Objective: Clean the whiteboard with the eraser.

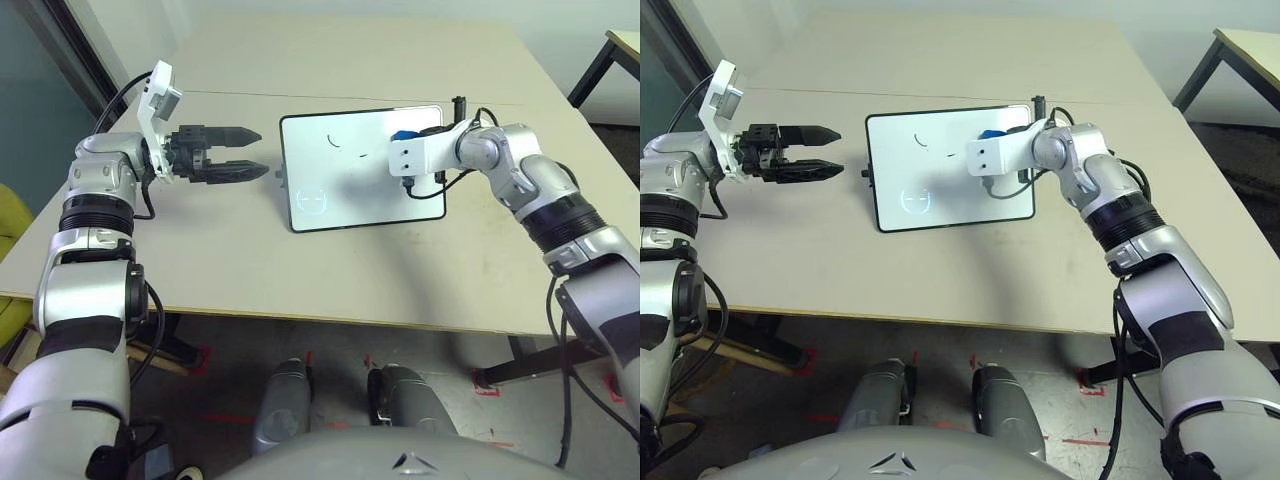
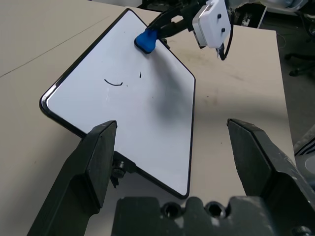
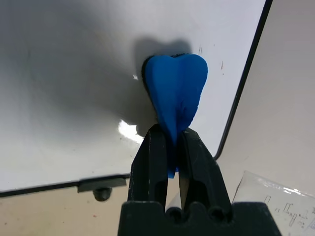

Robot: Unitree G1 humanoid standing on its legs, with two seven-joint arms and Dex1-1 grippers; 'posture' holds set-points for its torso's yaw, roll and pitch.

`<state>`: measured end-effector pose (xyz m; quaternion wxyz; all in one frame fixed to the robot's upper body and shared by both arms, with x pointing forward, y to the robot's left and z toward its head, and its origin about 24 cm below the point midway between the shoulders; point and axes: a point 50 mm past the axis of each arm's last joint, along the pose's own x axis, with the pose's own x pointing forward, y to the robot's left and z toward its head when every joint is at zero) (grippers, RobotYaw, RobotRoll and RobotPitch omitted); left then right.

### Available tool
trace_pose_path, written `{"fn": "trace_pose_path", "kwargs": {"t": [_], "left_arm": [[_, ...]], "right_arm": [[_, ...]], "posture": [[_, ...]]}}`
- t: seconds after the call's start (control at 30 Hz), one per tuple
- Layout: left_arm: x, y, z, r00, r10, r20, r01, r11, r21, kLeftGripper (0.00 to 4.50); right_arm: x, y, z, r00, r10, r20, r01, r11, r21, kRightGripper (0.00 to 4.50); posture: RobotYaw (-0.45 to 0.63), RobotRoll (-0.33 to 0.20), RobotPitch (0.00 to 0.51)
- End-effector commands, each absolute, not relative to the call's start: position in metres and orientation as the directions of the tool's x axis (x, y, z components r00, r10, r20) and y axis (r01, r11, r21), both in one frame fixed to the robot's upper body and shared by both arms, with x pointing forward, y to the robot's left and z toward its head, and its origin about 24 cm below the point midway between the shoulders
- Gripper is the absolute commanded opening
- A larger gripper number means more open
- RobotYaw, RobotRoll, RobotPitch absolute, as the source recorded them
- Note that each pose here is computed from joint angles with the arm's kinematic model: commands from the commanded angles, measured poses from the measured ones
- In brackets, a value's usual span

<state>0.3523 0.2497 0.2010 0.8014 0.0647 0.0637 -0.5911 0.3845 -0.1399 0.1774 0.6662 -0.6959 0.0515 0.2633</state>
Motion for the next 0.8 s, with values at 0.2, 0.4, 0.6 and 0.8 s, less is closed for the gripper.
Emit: {"fn": "trace_pose_path", "kwargs": {"t": [0.2,0.4,0.6,0.8], "left_arm": [[0.354,0.248,0.207,0.287,-0.941,-0.181,0.958,0.283,0.047,4.50],[0.353,0.249,0.207,0.287,-0.941,-0.180,0.958,0.284,0.045,4.50],[0.353,0.248,0.207,0.288,-0.941,-0.177,0.958,0.284,0.045,4.50],[0.353,0.248,0.207,0.287,-0.942,-0.175,0.958,0.284,0.046,4.50]], "right_arm": [[0.373,-0.106,0.165,0.797,0.375,-0.473,-0.452,-0.147,-0.880,0.11],[0.368,-0.087,0.163,0.773,0.418,-0.477,-0.451,-0.166,-0.877,0.11],[0.364,-0.080,0.157,0.756,0.432,-0.491,-0.456,-0.191,-0.869,0.11],[0.363,-0.083,0.155,0.758,0.425,-0.496,-0.458,-0.195,-0.867,0.11]], "posture": [[0.13,0.000,0.060],[0.14,0.000,0.058],[0.14,0.000,0.055],[0.14,0.000,0.054]]}}
